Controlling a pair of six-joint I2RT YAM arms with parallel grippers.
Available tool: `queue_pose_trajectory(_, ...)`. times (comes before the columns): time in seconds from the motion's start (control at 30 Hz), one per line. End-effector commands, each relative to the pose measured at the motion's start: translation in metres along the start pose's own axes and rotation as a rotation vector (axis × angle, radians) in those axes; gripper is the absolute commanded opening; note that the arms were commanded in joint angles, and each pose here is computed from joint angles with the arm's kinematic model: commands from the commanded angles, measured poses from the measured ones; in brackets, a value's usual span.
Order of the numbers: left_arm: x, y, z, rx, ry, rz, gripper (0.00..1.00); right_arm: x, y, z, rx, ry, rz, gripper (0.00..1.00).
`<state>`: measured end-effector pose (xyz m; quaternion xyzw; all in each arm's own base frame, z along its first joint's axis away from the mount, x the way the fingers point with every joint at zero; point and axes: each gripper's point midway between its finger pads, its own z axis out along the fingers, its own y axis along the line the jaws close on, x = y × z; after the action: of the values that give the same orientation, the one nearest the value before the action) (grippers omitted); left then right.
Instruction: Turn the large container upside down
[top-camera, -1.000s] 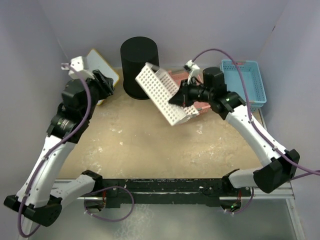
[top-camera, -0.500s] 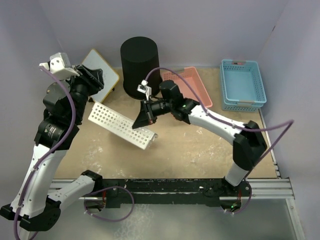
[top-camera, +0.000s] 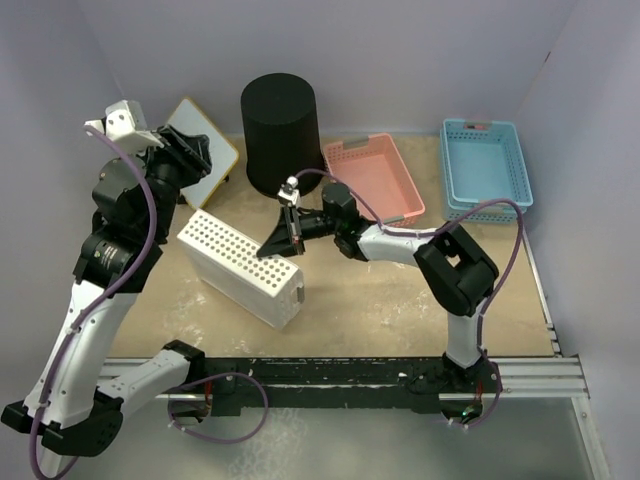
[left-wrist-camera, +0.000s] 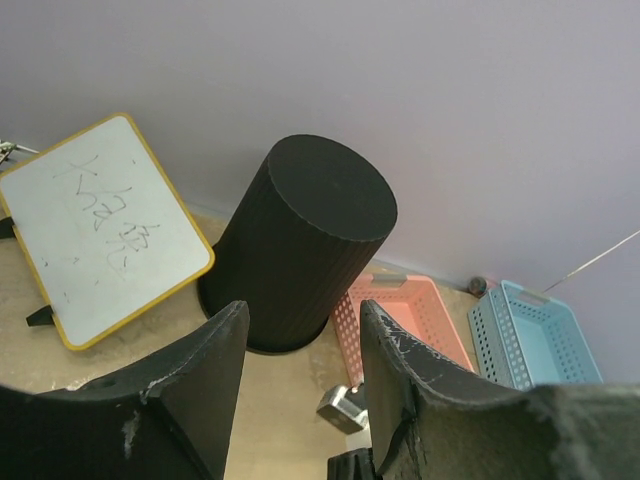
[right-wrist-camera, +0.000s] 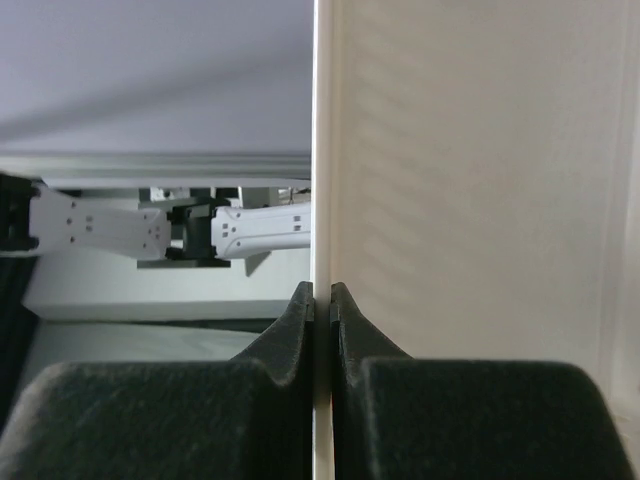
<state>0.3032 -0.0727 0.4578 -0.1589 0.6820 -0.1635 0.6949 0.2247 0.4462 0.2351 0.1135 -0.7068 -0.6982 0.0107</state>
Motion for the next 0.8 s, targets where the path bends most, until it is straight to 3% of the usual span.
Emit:
queue_pose_trajectory(0.0,-0.004,-0.007,0.005,0.023,-0.021,-0.021,0.46,-0.007,-0.006,-0.017,-0.008,-0.061,0.116,0.00)
queue_pose_trajectory(0.2,0.008,-0.003,0.010,0.008,0.007,-0.005,0.46,-0.015,-0.058,-0.055,0.146,-0.186,0.239,0.00)
queue_pose_trajectory(0.33,0.015,-0.001,0.014,-0.001,0.021,0.002,0.46,-0.024,-0.090,-0.088,0.335,-0.262,0.198,0.00)
queue_pose_trajectory(0.6,0.031,0.002,0.019,-0.007,0.062,0.018,0.45,-0.037,-0.122,-0.114,0.640,-0.271,0.034,0.49)
queue_pose_trajectory(0.77,0.043,0.006,0.021,-0.016,0.088,0.027,0.46,-0.039,-0.138,-0.135,0.820,-0.222,-0.057,0.61)
